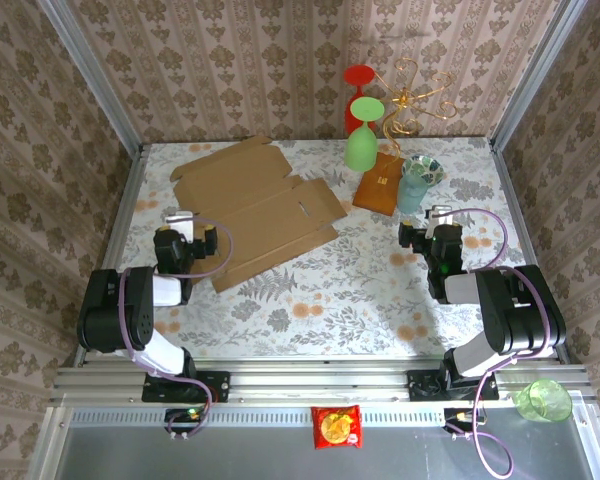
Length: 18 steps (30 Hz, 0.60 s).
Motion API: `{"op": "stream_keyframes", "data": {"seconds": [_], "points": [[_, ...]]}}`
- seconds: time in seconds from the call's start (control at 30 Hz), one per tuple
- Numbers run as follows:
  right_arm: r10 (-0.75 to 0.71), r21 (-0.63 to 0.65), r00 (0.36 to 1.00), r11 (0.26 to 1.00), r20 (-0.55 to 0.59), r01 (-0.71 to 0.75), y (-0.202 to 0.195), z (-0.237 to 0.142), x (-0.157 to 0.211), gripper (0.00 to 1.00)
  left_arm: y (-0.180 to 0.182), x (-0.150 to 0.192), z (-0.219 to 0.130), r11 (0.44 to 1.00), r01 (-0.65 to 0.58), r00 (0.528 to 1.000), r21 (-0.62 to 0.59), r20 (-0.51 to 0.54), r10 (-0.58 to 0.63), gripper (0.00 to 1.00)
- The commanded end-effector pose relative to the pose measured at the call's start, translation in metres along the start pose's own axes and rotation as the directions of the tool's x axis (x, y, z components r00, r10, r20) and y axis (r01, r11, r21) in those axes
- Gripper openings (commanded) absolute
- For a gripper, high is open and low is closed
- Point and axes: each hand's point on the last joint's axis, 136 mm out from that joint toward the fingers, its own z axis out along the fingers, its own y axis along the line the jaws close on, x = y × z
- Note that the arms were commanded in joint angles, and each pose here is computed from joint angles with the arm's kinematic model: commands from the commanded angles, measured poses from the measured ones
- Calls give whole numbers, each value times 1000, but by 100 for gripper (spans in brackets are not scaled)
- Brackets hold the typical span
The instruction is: Fold the paper box
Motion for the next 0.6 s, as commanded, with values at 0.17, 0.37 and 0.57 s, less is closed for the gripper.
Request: {"op": "stream_keyframes", "data": {"seconds": [0.17, 0.37, 0.57], "points": [[-25, 182, 978, 983, 208, -14, -15, -55, -83, 100, -2, -80, -63, 950, -67, 980, -304, 159, 120, 100], [510, 314, 845, 785, 160, -533, -57, -133, -169, 100, 11, -83, -101, 689, 646, 713, -329, -61, -698, 100], [664, 296, 741, 730, -95, -616, -38, -142, -112, 86, -41, -2, -140, 342, 797, 201, -498, -315, -928, 75]]}}
